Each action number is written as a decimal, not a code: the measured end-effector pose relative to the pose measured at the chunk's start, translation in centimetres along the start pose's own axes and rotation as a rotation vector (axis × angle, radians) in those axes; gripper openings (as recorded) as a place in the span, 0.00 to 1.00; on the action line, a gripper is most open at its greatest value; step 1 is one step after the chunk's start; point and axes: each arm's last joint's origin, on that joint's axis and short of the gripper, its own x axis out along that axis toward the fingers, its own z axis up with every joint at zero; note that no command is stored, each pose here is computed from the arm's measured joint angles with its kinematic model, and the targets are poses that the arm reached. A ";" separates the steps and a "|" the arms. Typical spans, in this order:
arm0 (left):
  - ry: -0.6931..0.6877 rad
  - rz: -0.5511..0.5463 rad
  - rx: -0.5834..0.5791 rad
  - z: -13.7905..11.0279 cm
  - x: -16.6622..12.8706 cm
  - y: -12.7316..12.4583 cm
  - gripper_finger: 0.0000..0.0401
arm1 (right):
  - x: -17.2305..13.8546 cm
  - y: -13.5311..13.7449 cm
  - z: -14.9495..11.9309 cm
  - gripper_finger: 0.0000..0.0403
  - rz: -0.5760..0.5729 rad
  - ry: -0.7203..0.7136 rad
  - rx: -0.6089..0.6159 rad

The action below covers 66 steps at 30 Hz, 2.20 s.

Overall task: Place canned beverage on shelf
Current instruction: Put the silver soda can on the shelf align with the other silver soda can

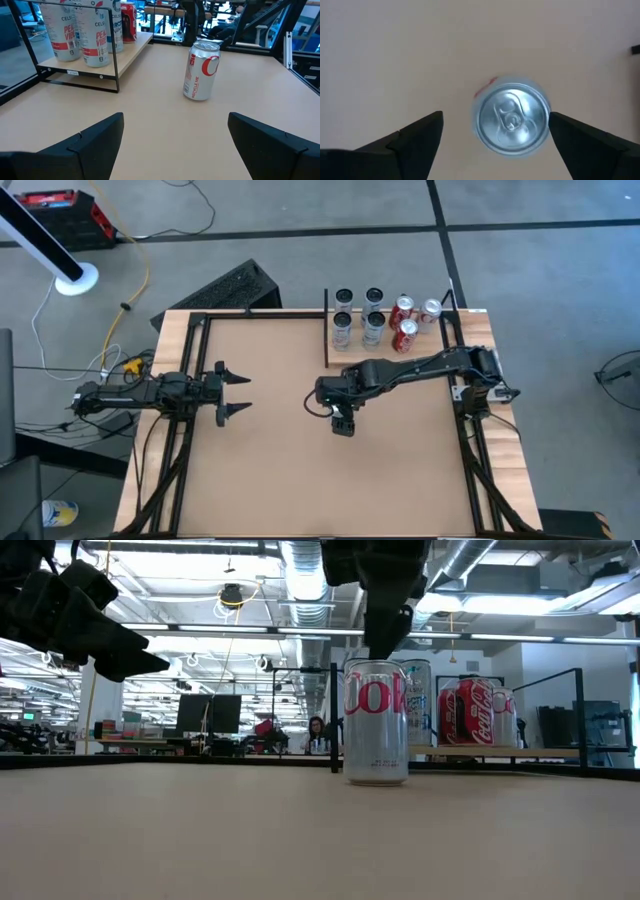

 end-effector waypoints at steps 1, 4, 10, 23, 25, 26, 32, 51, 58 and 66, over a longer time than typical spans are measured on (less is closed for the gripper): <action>0.000 0.000 0.000 0.0 0.0 0.0 0.85 | 0.3 0.0 0.0 0.96 -0.002 0.009 -0.008; 0.001 0.000 0.000 0.0 0.0 0.0 0.85 | 0.7 -0.1 0.1 0.97 -0.038 0.012 -0.035; 0.000 0.000 0.000 0.0 0.0 0.0 0.85 | 0.8 -0.1 0.1 0.97 -0.036 0.018 -0.051; 0.000 0.000 0.000 0.0 0.0 0.0 0.85 | -1.5 0.2 0.9 0.97 -0.012 -0.003 -0.041; 0.000 0.000 0.000 0.0 0.0 0.0 0.85 | -1.5 0.2 0.8 0.97 -0.014 0.000 -0.042; 0.001 0.000 0.000 0.0 0.0 0.0 0.85 | -1.5 0.2 0.8 0.97 -0.017 0.008 -0.043; 0.000 0.000 0.000 0.0 0.0 0.0 0.85 | -0.7 0.0 0.2 0.97 -0.030 0.044 -0.051; 0.000 0.000 0.000 0.0 0.0 0.0 0.85 | 1.2 -0.1 -0.3 0.97 -0.033 0.030 -0.050; 0.000 0.000 0.000 0.0 0.0 0.0 0.85 | 1.8 -0.1 -0.2 0.91 -0.043 0.044 -0.050; 0.000 0.000 0.000 0.0 0.0 0.0 0.85 | 2.1 -0.2 -0.2 0.81 -0.046 0.060 -0.051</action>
